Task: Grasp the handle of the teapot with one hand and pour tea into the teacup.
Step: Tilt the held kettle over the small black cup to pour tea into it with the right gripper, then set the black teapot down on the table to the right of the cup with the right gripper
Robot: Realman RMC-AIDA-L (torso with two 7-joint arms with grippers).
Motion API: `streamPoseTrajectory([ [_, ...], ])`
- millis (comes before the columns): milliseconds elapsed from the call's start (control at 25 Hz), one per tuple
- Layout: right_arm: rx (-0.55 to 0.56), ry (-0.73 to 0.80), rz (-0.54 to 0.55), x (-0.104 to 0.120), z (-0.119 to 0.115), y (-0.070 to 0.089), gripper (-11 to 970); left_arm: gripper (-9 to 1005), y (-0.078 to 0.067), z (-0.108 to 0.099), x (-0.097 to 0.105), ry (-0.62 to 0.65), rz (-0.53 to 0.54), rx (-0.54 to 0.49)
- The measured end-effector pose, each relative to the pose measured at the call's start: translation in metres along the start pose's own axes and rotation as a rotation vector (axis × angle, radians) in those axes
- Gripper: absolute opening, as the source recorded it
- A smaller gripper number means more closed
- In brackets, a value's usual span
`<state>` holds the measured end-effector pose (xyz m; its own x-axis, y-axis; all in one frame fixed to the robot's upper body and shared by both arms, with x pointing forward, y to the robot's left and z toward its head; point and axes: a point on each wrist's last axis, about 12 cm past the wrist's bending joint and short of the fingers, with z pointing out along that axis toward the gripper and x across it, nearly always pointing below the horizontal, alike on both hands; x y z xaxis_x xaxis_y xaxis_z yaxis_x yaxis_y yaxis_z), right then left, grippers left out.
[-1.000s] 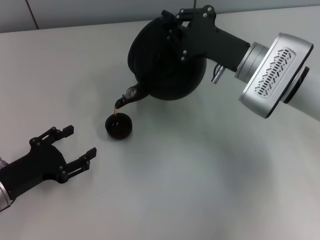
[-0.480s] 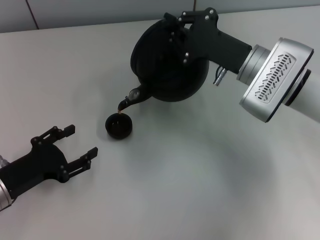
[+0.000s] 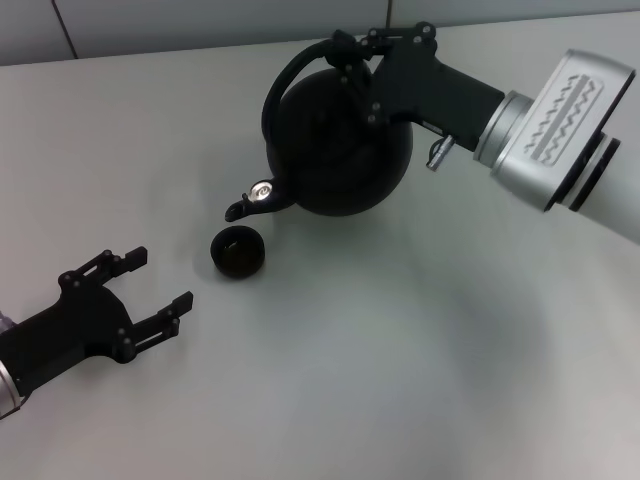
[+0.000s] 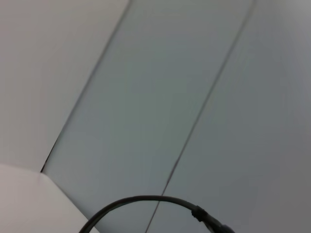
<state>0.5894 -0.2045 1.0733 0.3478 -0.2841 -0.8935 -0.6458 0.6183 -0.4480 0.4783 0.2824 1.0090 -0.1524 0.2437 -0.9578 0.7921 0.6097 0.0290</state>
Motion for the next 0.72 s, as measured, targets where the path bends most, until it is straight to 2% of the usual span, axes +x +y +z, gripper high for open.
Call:
streamPoseTrajectory([
  [160, 0.024, 0.014, 0.159, 0.002, -0.006, -0.011, 90, 798, 0.0, -0.001, 0.0, -0.001, 0.0, -0.003],
  [320, 0.079, 0.032, 0.284, 0.009, -0.022, -0.017, 90, 798, 0.0, -0.001, 0.0, -0.003, 0.003, -0.002],
  [480, 0.177, 0.05, 0.363, 0.019, -0.043, -0.02, 90, 798, 0.0, -0.001, -0.001, -0.006, 0.006, -0.001],
  [720, 0.296, 0.077, 0.417, 0.032, -0.075, -0.018, 90, 798, 0.0, 0.0, -0.002, -0.011, 0.015, 0.005],
])
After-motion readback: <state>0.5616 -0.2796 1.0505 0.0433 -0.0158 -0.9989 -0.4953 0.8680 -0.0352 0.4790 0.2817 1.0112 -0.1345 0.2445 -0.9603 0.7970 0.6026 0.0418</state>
